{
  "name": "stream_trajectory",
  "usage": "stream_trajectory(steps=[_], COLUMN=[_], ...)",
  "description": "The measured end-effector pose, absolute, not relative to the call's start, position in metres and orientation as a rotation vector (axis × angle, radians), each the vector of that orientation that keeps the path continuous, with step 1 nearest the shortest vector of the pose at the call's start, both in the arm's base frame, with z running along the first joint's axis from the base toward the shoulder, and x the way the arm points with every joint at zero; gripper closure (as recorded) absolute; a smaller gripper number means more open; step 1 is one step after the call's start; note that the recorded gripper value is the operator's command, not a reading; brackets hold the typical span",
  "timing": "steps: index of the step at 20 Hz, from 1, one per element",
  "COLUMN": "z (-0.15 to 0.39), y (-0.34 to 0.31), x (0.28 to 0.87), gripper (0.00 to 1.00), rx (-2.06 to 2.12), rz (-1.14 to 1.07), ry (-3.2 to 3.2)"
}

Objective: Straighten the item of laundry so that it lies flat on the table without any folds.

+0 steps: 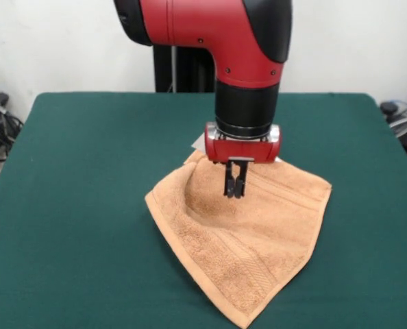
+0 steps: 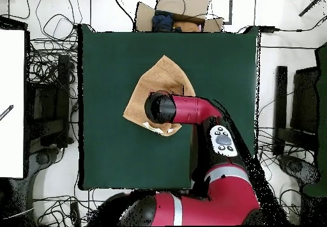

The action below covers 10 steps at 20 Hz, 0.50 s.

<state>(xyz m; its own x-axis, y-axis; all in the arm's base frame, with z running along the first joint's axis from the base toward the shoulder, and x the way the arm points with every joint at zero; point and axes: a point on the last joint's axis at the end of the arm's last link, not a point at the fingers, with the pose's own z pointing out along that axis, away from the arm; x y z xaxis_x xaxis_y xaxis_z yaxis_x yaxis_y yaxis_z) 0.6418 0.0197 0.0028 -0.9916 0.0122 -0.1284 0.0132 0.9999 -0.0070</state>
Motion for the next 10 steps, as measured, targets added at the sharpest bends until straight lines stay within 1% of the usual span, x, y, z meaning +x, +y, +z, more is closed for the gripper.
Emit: stream_trajectory(steps=[10], z=[-0.006], y=[0.006], x=[0.629], gripper=[1.00], rx=[-0.056], rz=[-0.081], ry=[3.004])
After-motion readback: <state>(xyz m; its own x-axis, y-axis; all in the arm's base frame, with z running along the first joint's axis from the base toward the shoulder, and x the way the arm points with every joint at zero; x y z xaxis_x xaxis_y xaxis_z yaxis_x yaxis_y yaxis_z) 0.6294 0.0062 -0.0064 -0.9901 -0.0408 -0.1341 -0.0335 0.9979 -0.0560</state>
